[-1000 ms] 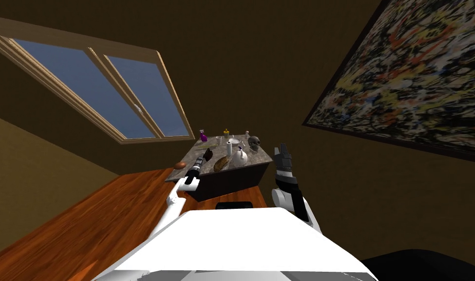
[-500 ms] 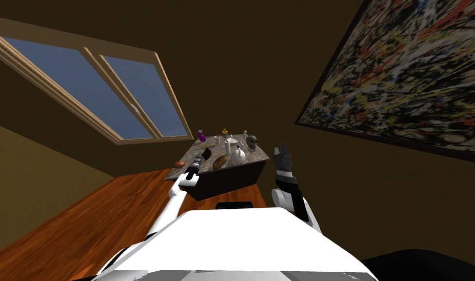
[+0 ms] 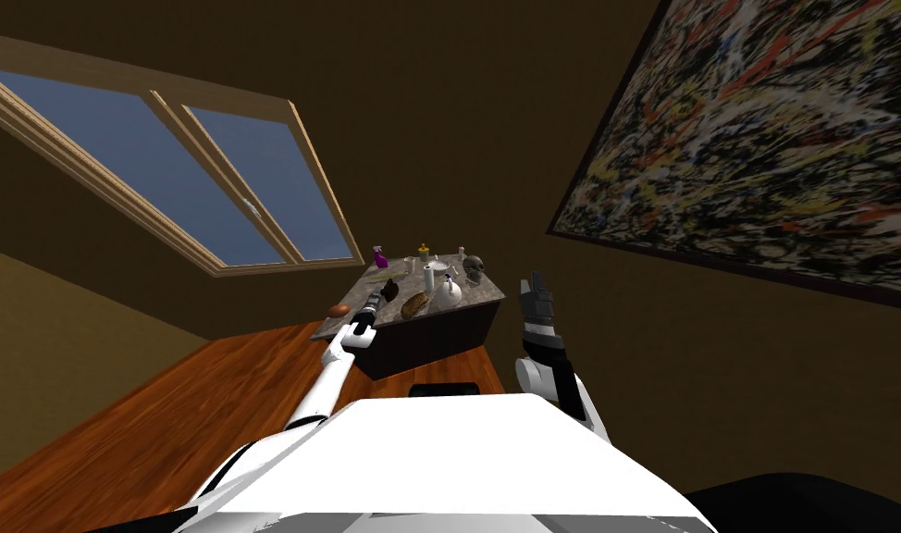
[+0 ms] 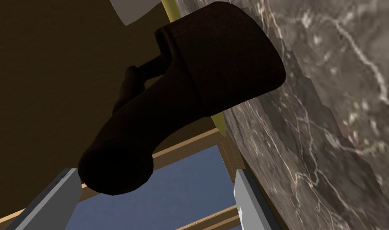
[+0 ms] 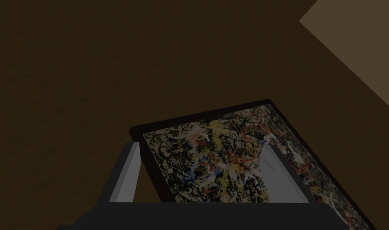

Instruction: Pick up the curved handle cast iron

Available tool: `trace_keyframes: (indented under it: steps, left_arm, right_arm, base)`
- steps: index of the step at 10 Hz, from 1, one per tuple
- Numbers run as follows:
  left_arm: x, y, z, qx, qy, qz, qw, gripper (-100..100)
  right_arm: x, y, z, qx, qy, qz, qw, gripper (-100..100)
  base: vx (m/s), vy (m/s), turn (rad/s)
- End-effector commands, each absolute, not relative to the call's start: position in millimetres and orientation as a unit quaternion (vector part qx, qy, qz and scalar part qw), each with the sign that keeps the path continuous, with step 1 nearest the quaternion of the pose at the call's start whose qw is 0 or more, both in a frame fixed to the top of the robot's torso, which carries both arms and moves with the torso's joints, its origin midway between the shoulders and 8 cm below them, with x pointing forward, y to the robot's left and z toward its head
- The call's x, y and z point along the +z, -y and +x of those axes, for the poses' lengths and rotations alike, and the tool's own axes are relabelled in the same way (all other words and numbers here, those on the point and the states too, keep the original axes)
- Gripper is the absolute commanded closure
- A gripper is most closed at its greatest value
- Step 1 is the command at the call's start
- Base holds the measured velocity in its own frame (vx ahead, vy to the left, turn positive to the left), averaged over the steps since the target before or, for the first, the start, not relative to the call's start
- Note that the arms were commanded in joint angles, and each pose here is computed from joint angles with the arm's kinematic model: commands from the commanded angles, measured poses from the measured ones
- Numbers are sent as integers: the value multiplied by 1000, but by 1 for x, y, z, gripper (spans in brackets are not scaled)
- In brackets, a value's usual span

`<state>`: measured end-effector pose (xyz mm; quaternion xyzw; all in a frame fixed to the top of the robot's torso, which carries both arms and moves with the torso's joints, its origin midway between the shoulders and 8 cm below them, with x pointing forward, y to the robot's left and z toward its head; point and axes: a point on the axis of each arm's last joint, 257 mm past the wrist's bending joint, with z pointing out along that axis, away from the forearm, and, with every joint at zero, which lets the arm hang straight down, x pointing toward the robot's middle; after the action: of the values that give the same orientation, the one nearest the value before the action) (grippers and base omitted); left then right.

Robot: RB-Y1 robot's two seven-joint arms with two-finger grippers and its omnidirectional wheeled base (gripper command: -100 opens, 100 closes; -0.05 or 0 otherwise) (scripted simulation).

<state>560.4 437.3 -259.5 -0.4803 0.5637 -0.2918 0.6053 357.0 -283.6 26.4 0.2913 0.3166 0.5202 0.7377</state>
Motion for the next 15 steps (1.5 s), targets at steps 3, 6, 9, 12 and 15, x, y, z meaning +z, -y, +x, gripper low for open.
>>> trace_keyframes:
  steps: [3,6,9,12,15]
  left_arm:
    - [-260,-460,574,-286,-557,-492,605,-100]
    - [-243,-479,591,-290,-544,-497,611,-100]
    - [-226,-497,602,-296,-530,-502,617,-100]
    - [-222,-514,612,-296,-522,-513,613,-100]
    - [-233,-508,616,-298,-527,-521,601,-100]
  right_arm:
    - [26,284,357,520,-317,291,738,0]
    - [26,284,357,520,-317,291,738,0]
    - [26,284,357,520,-317,291,738,0]
    - [26,284,357,520,-317,291,738,0]
    - [26,284,357,520,-317,291,738,0]
  base:
    - [-71,-38,-84]
    - [-77,-29,-80]
    - [-57,-23,-75]
    - [-46,-25,-51]
    - [-48,-29,-32]
